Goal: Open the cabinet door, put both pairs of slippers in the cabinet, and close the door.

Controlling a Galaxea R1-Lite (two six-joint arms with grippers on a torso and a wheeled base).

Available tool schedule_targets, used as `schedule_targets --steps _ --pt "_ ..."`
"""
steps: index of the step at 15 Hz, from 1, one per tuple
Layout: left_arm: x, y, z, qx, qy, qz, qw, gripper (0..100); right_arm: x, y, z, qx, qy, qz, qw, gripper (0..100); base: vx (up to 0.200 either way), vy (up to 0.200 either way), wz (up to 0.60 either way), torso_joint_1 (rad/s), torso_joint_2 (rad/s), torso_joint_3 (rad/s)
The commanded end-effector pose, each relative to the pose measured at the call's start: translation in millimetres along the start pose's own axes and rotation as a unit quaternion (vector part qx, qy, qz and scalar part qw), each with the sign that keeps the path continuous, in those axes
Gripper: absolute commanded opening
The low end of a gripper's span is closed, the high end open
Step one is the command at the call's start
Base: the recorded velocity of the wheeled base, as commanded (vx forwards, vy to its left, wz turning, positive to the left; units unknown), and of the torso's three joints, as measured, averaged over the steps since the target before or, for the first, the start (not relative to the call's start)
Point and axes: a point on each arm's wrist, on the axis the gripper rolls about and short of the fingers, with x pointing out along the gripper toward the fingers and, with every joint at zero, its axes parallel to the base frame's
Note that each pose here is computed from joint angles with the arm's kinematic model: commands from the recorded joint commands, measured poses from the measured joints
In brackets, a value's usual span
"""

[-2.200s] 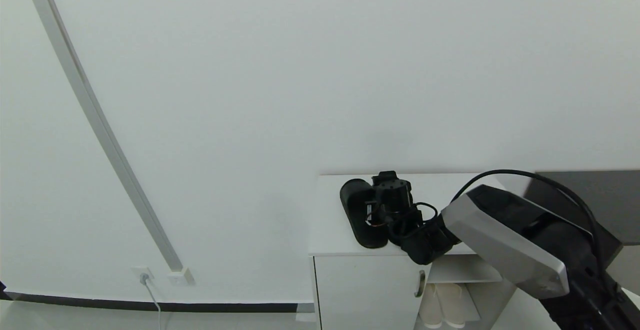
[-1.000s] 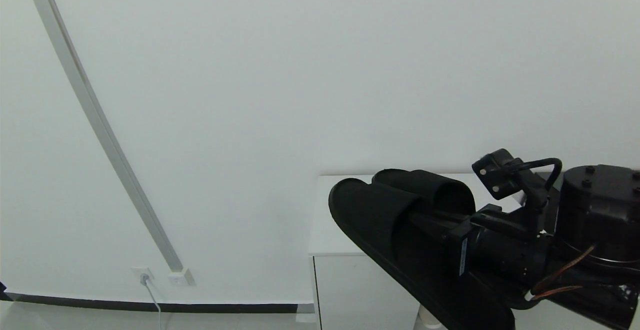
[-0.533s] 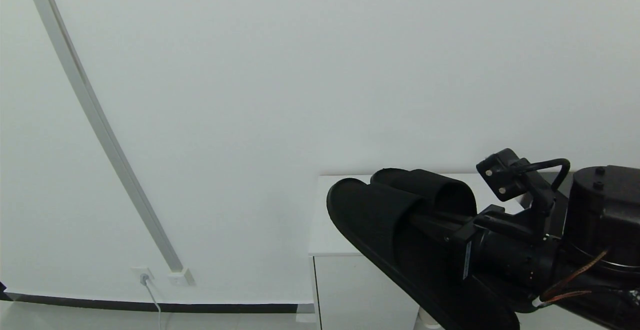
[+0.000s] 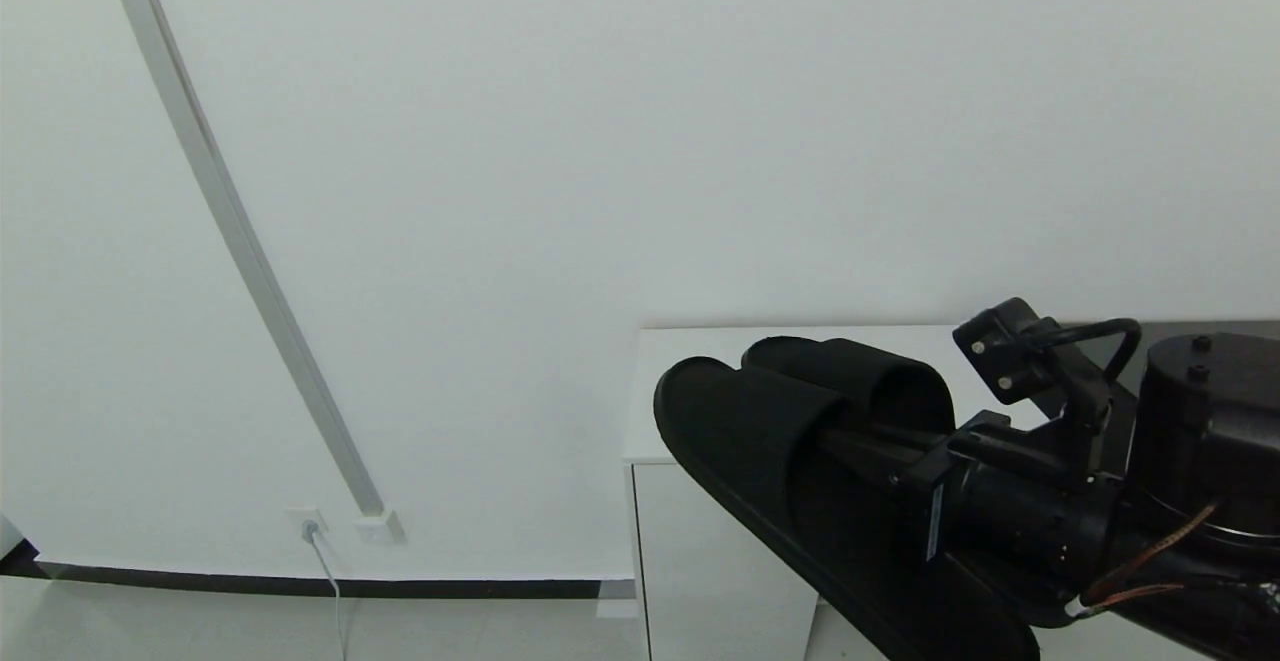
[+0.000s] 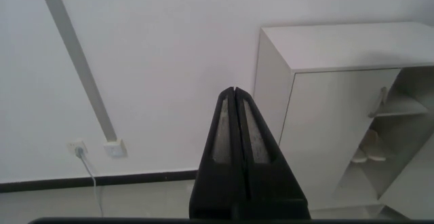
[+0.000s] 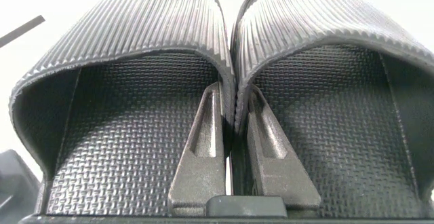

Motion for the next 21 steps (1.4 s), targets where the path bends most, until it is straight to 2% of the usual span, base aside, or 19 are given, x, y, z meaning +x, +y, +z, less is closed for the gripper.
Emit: schedule_targets --steps 1,11,21 --pt "0.0 0.0 0.0 0.0 0.0 0.0 1.0 0 1.1 0.0 -2.3 0.0 0.005 0.0 1.0 0 0.0 0.0 0.0 0.0 0.0 0.0" --pt "0.0 0.0 0.0 0.0 0.0 0.0 1.0 0 2.7 3.1 -8.7 -0.003 0.018 0.005 1.0 0 0.0 0.0 0.0 0.0 0.0 0.0" --pt "0.0 0.4 0.0 -0.001 0.0 0.01 1.0 0 2.2 2.5 -11.9 -0.005 0.024 0.004 1.0 0 0.0 -0.2 0.0 0.001 0.0 0.003"
